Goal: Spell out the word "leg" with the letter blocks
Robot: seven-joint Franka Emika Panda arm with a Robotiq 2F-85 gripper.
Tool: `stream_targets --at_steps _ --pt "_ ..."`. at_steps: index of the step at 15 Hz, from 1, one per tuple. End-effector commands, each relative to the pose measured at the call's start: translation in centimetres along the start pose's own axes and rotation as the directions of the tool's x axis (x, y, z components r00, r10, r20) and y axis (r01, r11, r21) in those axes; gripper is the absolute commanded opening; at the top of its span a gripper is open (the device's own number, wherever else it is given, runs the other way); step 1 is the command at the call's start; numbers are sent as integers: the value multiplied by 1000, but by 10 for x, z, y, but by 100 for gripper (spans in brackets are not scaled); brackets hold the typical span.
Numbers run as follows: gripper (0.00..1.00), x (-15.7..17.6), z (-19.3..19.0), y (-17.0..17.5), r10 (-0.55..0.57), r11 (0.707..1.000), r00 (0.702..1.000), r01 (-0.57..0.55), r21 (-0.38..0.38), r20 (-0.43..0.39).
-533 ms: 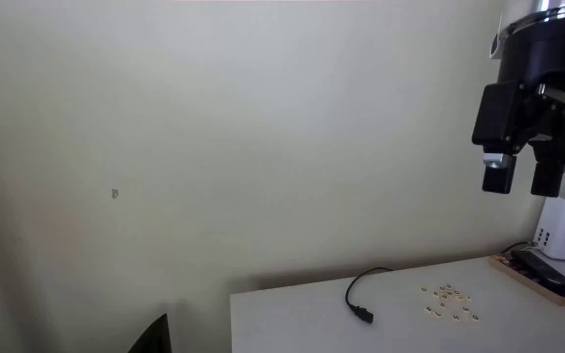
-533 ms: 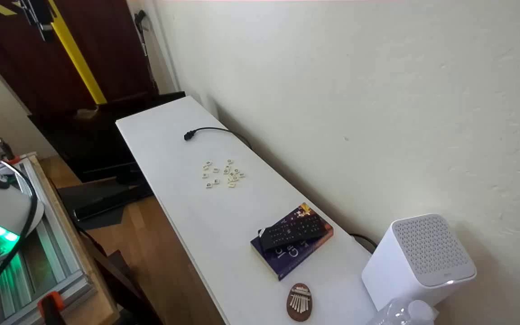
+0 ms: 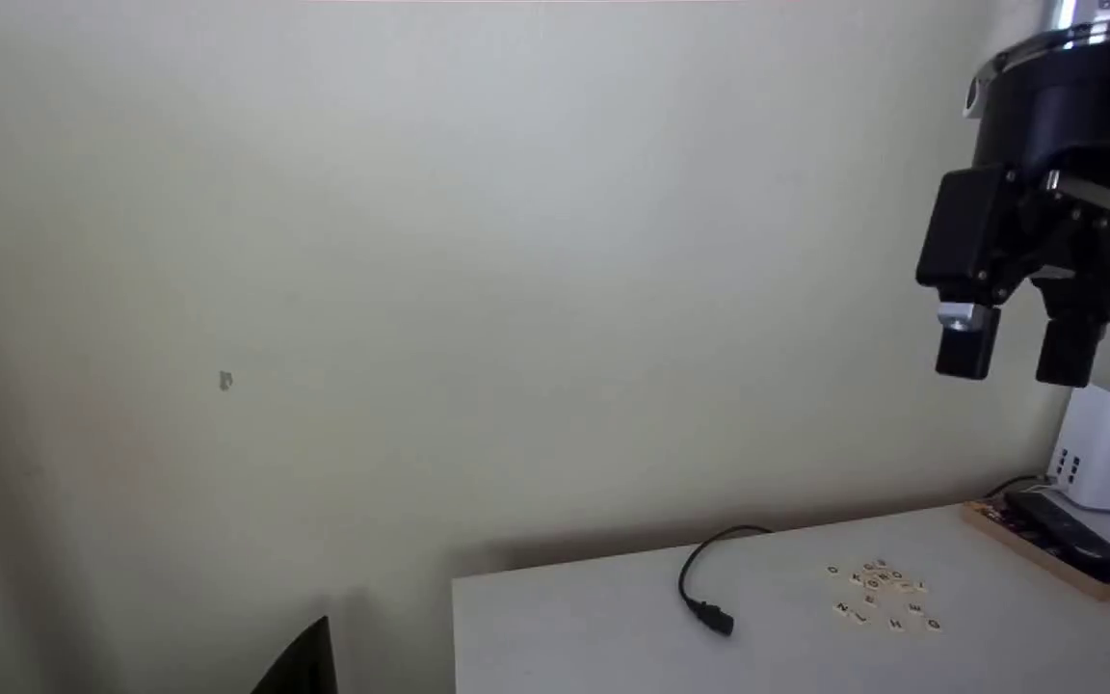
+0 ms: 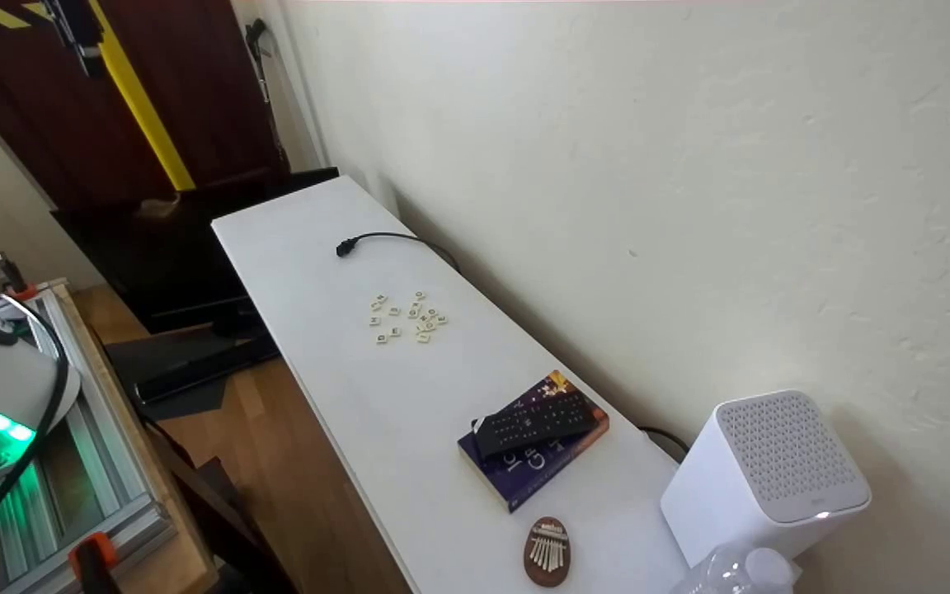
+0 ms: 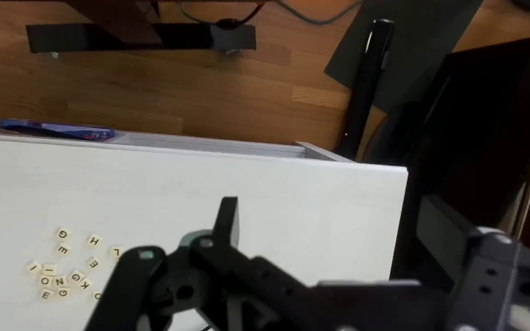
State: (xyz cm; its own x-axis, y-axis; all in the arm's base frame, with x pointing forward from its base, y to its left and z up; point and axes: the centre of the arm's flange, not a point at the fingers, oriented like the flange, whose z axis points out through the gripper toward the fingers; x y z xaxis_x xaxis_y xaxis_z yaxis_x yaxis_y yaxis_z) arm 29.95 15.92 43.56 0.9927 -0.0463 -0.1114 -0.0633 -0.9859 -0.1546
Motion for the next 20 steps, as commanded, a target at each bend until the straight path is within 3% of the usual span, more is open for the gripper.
stream_targets --at_steps 1,4,8,14,20 --pt "100 29 16 27 153 988 983 -155 -6 -102" --pt "100 54 23 52 237 971 951 -233 44 -197" --pt "100 79 42 78 184 981 955 -192 -11 -233" --pt "100 102 89 111 77 977 980 -111 -182 -185" --pt "100 95 99 116 89 978 987 -112 -177 -136"
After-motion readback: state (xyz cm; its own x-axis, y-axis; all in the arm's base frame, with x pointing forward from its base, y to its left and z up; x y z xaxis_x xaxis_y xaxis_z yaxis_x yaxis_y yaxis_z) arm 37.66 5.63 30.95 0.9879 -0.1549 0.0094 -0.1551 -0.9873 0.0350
